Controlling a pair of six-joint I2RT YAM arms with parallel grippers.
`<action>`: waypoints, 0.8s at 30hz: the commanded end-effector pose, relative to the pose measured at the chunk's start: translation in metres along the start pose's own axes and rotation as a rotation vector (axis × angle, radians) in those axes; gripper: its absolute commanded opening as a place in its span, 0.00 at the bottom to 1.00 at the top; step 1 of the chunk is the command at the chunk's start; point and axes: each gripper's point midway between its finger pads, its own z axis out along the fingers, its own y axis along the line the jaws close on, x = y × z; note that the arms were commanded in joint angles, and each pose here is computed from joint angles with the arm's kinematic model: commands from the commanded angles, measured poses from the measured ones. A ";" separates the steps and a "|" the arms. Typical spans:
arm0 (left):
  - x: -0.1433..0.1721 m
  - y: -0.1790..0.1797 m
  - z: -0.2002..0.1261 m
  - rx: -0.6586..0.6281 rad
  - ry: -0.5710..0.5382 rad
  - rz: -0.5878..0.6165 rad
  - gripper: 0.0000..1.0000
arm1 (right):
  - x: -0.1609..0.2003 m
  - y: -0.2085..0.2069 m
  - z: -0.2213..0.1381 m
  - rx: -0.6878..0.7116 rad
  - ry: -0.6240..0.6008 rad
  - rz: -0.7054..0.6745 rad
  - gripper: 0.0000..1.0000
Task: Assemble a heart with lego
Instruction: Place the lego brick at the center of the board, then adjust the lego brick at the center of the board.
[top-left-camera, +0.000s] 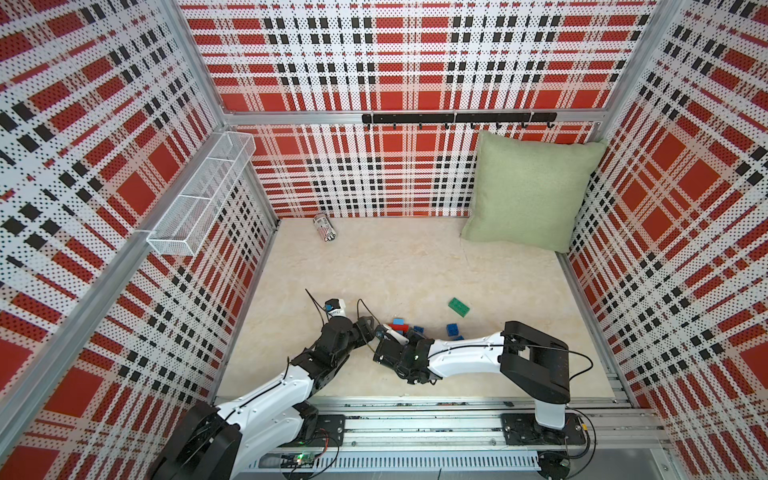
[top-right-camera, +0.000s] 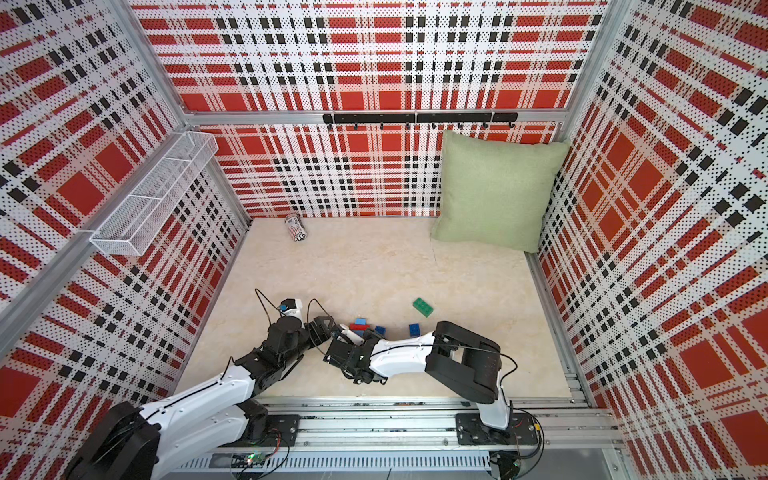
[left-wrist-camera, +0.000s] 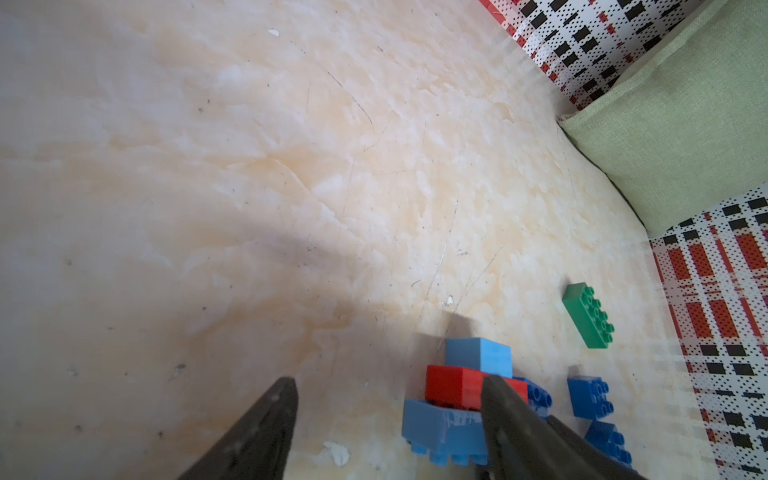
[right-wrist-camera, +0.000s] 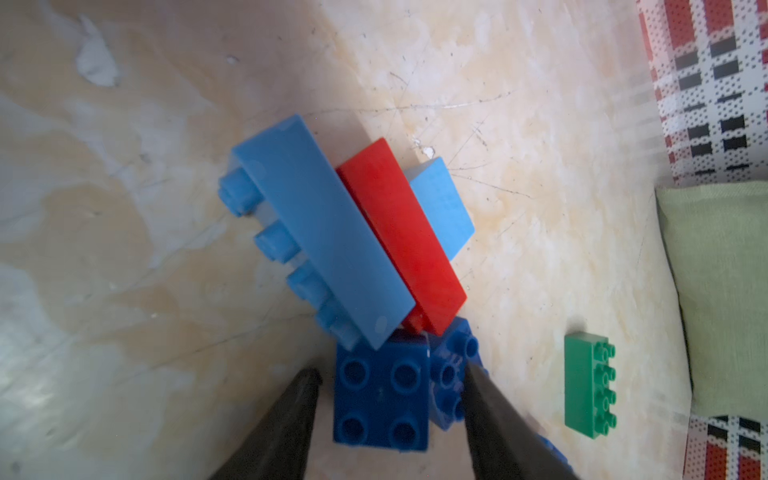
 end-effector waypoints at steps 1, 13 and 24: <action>-0.003 -0.007 -0.002 0.033 -0.002 0.008 0.75 | -0.005 -0.008 -0.019 -0.091 -0.055 0.064 0.64; 0.006 -0.025 -0.006 0.085 0.019 0.007 0.74 | 0.015 -0.065 -0.027 -0.284 -0.068 0.317 0.66; 0.015 -0.026 -0.003 0.078 0.034 0.019 0.74 | 0.043 -0.040 0.006 -0.282 0.046 0.316 0.65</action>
